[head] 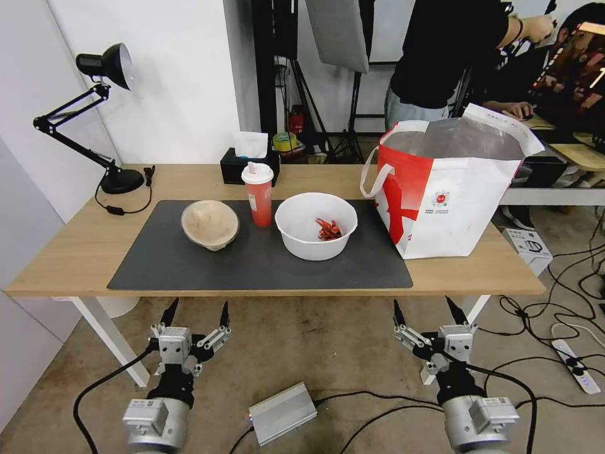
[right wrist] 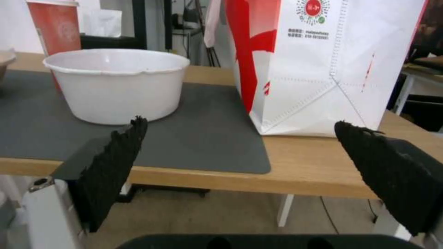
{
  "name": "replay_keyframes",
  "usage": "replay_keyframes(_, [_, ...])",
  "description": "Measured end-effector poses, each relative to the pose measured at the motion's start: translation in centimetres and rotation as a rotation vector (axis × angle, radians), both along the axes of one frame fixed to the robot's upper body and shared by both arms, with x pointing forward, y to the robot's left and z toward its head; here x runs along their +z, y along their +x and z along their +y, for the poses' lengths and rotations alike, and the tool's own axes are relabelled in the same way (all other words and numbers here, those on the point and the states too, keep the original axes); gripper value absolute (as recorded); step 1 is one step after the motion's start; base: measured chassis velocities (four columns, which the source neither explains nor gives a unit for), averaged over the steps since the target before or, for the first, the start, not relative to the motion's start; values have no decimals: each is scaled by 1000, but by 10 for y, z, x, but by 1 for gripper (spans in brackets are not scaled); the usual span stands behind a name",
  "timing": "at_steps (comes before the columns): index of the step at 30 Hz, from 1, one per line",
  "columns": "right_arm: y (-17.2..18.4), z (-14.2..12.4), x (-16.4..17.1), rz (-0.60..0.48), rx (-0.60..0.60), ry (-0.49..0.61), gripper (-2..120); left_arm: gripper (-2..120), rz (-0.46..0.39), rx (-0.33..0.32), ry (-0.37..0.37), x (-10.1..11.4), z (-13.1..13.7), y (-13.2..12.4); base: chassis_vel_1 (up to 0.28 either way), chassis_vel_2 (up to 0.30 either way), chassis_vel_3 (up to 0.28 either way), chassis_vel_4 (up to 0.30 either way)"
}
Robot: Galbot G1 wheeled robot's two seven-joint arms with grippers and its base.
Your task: Pick up the trash from the table and place it into the takeout bag.
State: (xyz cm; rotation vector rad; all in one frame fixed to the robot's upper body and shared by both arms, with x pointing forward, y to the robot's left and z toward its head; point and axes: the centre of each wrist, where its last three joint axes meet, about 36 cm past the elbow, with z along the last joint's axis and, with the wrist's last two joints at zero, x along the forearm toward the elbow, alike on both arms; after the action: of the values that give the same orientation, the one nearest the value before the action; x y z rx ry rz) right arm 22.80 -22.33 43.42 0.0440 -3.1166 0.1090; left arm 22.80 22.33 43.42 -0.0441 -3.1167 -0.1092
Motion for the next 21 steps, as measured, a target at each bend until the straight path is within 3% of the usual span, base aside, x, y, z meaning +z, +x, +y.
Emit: replay_keyframes(21, [0,0,0,1,1,0,100,100,4,3,-2,0,1,0,0,0,0,0])
